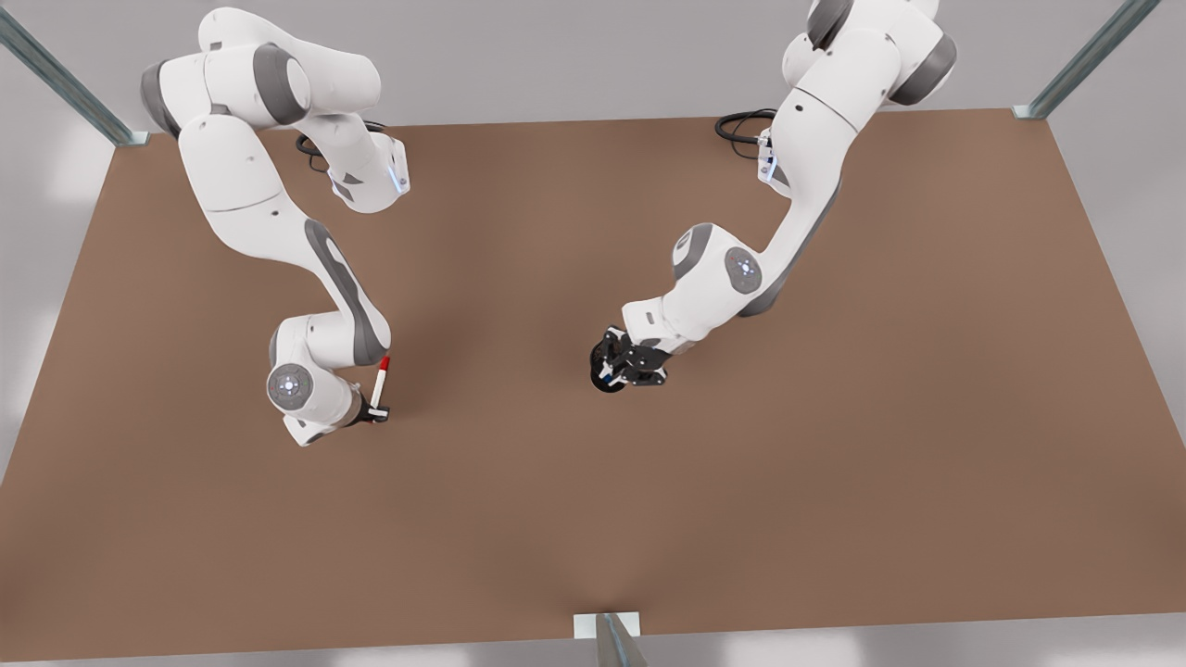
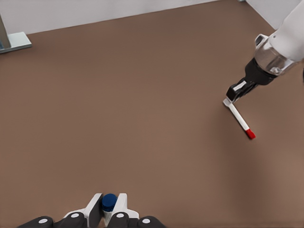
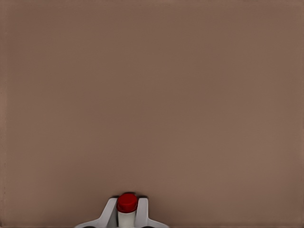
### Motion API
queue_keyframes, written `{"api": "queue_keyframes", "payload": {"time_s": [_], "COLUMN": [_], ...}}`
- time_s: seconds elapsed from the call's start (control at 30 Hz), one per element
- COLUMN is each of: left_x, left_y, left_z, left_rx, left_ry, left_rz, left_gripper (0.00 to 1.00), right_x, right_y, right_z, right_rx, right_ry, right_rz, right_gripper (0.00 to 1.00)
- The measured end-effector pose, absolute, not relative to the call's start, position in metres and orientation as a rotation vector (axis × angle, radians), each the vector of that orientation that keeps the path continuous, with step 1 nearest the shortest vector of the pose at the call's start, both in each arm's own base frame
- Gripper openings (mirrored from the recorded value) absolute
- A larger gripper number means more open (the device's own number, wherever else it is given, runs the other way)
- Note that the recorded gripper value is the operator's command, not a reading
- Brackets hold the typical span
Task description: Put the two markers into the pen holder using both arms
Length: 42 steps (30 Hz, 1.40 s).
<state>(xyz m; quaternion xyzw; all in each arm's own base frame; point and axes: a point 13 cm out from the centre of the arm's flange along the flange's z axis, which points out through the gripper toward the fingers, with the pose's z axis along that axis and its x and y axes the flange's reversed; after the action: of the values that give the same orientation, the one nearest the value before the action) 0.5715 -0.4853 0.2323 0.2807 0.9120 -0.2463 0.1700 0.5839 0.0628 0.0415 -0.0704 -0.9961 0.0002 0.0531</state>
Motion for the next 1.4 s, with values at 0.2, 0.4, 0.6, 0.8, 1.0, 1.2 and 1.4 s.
{"api": "queue_keyframes", "payload": {"time_s": [0.2,0.4,0.6,0.8,1.0,1.2,1.4], "left_x": [0.551,0.712,0.658,0.615,0.603,0.601,0.602], "left_y": [-0.501,-0.306,-0.096,-0.097,-0.09,-0.087,-0.086], "left_z": [0.233,0.39,0.518,0.492,0.476,0.456,0.444], "left_rx": [0.893,0.712,0.536,0.517,0.411,0.331,0.266], "left_ry": [2.562,2.59,2.822,3.027,3.126,3.188,3.223], "left_rz": [-0.702,-0.466,-0.104,-0.025,-0.004,0.005,0.006], "left_gripper": [1.0,1.0,1.0,1.0,1.0,1.0,1.0], "right_x": [0.604,0.622,0.64,0.611,0.575,0.553,0.55], "right_y": [0.081,0.145,0.224,0.351,0.451,0.525,0.526], "right_z": [0.09,0.16,0.23,0.299,0.368,0.4,0.382], "right_rx": [-0.177,-0.042,0.091,0.326,0.435,0.418,0.336], "right_ry": [-3.091,-3.183,-3.246,-3.278,-3.331,-3.345,-3.37], "right_rz": [-0.025,-0.105,-0.21,-0.339,-0.399,-0.462,-0.32], "right_gripper": [0.25,0.25,0.22,0.21,0.21,0.21,0.21]}}
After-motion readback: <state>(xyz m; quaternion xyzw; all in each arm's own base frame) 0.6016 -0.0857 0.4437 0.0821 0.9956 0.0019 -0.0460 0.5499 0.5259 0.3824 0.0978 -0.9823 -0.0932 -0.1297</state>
